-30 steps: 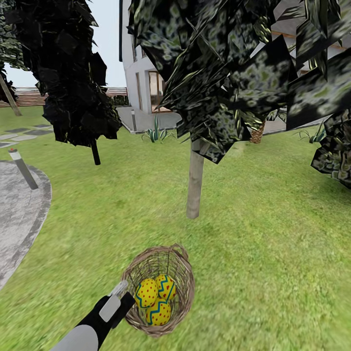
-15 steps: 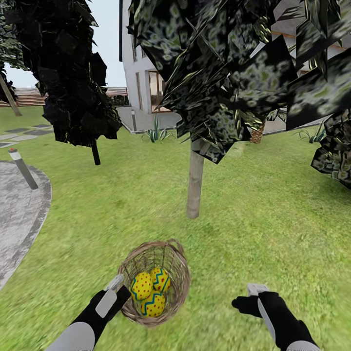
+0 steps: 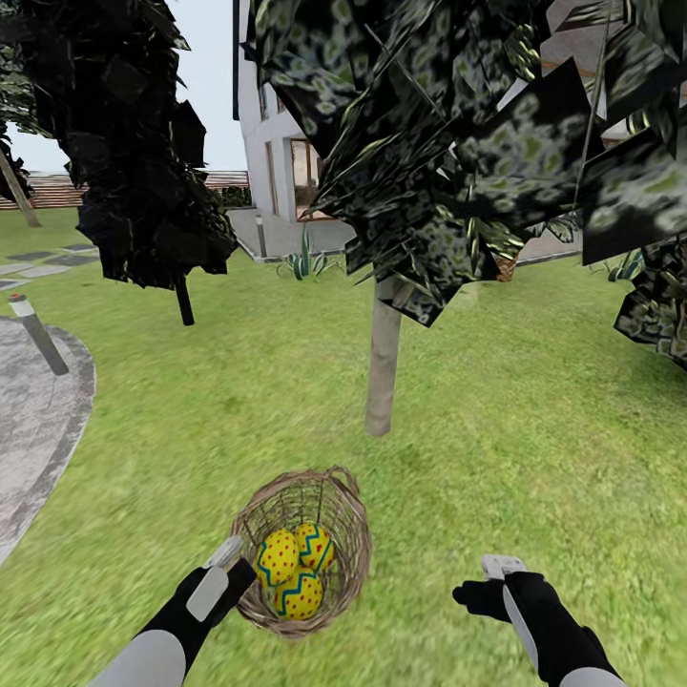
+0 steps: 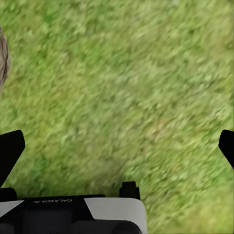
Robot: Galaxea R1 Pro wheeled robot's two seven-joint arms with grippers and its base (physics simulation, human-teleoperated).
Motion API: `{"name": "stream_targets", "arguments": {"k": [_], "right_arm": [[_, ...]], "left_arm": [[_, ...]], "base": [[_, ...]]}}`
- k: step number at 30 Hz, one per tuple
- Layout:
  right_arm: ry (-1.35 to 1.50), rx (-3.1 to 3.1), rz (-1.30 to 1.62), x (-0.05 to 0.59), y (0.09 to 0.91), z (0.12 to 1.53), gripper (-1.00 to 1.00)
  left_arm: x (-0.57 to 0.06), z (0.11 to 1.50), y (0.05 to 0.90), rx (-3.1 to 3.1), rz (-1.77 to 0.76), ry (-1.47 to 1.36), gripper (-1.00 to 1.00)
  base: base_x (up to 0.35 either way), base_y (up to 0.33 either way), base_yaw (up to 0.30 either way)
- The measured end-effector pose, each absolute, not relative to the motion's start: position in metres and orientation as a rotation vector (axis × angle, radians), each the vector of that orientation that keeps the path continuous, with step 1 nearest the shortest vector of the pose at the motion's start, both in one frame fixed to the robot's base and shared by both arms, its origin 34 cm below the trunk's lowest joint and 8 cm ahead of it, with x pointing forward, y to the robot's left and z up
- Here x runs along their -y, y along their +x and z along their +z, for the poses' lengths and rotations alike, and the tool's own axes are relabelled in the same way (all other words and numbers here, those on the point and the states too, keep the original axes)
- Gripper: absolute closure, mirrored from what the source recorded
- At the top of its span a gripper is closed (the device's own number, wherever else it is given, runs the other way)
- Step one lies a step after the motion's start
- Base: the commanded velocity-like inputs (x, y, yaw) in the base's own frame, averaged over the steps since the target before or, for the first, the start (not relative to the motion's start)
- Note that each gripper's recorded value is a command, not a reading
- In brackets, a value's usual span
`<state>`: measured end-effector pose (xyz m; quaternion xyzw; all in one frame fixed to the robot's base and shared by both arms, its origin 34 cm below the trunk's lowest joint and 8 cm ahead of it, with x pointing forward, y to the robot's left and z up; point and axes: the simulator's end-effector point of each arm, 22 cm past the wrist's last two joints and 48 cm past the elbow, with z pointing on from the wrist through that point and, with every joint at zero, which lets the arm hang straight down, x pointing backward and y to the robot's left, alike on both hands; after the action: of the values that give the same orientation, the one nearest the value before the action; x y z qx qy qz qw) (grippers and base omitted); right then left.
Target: Take the three Easter eggs out of the wicker basket on the lawn in the garden, then place them on the lawn next to a single tree (choose any tree) so that all three eggs are next to the same tree and none are left in the basket.
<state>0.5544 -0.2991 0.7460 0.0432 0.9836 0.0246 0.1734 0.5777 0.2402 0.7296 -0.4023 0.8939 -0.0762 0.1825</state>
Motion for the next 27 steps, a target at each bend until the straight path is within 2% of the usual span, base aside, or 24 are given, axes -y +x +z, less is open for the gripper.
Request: {"name": "stream_targets", "arguments": {"k": [15,16,17,19,24,27], "right_arm": [[0.107,-2.758,0.079,0.294,0.565,0.737,-1.00],[0.093,-2.747,0.155,0.285,0.568,0.739,-1.00],[0.034,-2.704,0.467,0.242,0.570,0.752,-1.00],[-0.055,-2.591,0.846,0.224,0.568,0.790,-1.00],[-0.060,-2.282,1.292,0.231,0.580,0.880,-1.00],[0.037,-2.202,1.352,0.253,0.590,0.902,-1.00]], "left_arm": [[-0.247,0.728,0.590,-2.499,-0.192,-1.146,1.00],[-0.248,0.727,0.591,-2.498,-0.191,-1.144,1.00],[-0.247,0.726,0.591,-2.499,-0.191,-1.143,1.00],[-0.248,0.725,0.593,-2.497,-0.191,-1.144,1.00],[-0.244,0.721,0.594,-2.501,-0.196,-1.141,1.00],[-0.244,0.719,0.596,-2.500,-0.197,-1.142,1.00]], "base": [[0.000,0.000,0.000],[0.000,0.000,0.000],[0.000,0.000,0.000],[0.000,0.000,0.000],[0.000,0.000,0.000],[0.000,0.000,0.000]]}}
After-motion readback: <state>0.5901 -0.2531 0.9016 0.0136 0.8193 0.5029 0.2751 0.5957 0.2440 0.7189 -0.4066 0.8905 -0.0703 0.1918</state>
